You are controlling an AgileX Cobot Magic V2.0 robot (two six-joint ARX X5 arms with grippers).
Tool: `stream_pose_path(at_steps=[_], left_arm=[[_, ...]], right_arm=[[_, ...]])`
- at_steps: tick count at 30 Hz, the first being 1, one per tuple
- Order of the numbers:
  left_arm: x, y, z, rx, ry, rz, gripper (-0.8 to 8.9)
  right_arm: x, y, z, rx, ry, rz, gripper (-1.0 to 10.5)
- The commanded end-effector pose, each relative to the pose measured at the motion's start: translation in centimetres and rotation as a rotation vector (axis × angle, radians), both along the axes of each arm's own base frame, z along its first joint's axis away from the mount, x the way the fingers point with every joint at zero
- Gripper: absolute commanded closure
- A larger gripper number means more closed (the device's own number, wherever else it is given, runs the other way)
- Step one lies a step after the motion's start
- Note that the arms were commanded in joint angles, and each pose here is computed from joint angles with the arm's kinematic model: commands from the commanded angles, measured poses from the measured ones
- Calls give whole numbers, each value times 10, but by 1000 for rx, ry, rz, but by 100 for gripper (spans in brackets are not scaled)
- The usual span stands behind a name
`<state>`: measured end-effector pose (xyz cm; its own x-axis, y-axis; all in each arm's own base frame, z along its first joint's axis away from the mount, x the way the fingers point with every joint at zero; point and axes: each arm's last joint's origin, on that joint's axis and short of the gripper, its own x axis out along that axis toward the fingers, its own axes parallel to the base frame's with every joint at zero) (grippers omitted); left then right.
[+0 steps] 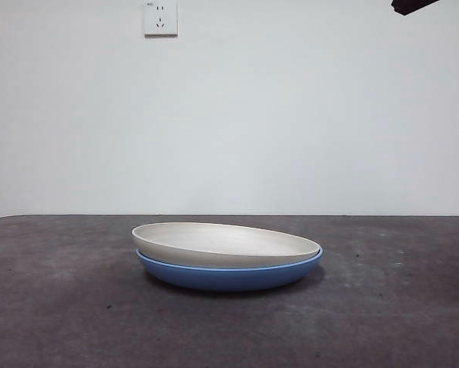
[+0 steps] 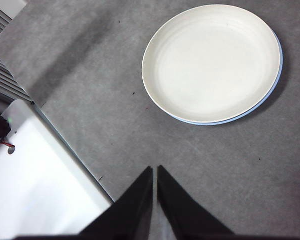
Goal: Pick up the white plate, put it on the blue plate, put it on desk
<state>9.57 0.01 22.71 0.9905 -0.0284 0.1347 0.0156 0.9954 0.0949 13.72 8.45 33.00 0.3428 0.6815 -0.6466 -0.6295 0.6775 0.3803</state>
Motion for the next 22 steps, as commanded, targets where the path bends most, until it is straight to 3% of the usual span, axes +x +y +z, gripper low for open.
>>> stream_pose_path(at_steps=[1, 22], left_arm=[[0, 0, -12, -5, 23, 4, 805], [1, 1, -73, 4, 262, 40, 805]], right_arm=[[1, 1, 6, 7, -26, 15, 939], [1, 1, 6, 7, -27, 15, 939]])
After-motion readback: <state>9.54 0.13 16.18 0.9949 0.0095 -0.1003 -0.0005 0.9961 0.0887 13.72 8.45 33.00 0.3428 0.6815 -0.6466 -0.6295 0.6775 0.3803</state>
